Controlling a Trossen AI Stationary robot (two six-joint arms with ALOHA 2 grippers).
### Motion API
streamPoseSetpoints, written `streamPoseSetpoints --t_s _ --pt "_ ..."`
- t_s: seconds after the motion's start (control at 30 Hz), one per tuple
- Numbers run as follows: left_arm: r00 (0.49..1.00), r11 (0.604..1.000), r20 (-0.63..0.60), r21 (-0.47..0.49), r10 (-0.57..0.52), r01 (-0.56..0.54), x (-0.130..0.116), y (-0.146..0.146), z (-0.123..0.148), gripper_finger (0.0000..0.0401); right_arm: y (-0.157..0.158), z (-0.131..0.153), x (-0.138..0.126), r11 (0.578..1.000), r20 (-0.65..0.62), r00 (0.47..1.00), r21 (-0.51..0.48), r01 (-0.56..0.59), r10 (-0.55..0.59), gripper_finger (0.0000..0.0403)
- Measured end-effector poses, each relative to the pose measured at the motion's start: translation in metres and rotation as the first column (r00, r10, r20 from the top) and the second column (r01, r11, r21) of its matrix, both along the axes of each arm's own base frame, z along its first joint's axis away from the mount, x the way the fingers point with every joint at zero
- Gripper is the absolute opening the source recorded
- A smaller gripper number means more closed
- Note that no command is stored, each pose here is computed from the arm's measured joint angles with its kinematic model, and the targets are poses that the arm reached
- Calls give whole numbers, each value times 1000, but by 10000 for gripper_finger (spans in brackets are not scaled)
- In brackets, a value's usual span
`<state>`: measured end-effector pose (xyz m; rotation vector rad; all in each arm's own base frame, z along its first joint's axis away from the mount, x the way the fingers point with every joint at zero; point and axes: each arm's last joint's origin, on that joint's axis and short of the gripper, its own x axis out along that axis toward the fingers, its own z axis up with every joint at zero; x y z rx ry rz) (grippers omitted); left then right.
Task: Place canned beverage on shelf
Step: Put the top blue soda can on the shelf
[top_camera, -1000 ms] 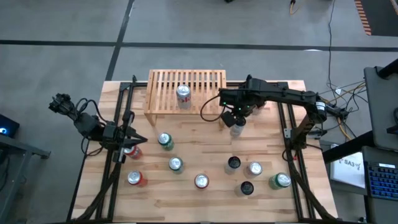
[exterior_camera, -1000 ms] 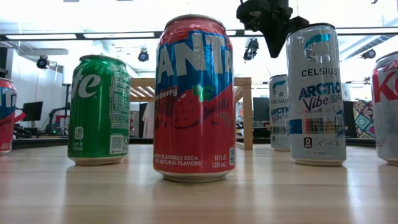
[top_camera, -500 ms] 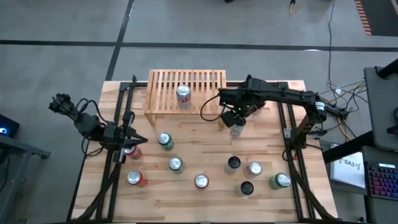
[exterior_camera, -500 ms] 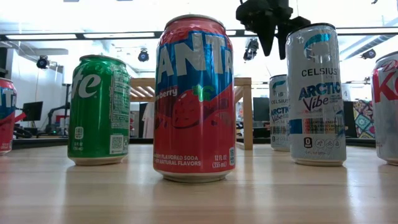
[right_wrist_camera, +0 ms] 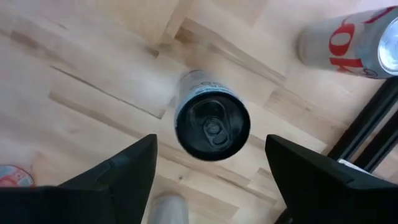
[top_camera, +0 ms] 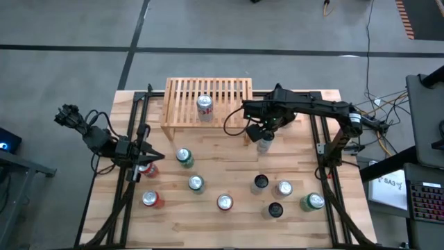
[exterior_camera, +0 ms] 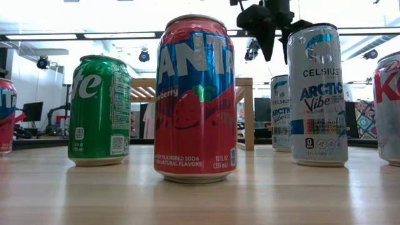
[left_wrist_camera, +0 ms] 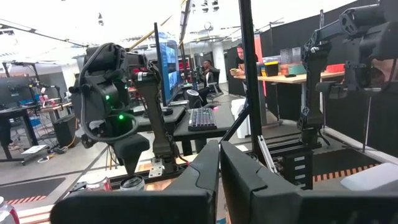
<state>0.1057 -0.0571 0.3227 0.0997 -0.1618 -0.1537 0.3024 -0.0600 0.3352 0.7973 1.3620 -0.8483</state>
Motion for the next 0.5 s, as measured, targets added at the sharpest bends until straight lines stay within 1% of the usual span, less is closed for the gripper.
streamPoseSetpoints --t_s 0.23,0.5 --pt "1000 1000 0 0 0 0 0 0 0 0 -3 -2 -1 1000 -8 1000 -7 3 -3 288" --pt "1000 1000 -1 0 0 0 0 0 0 0 -4 -12 -2 1000 -45 999 0 8 -8 288"
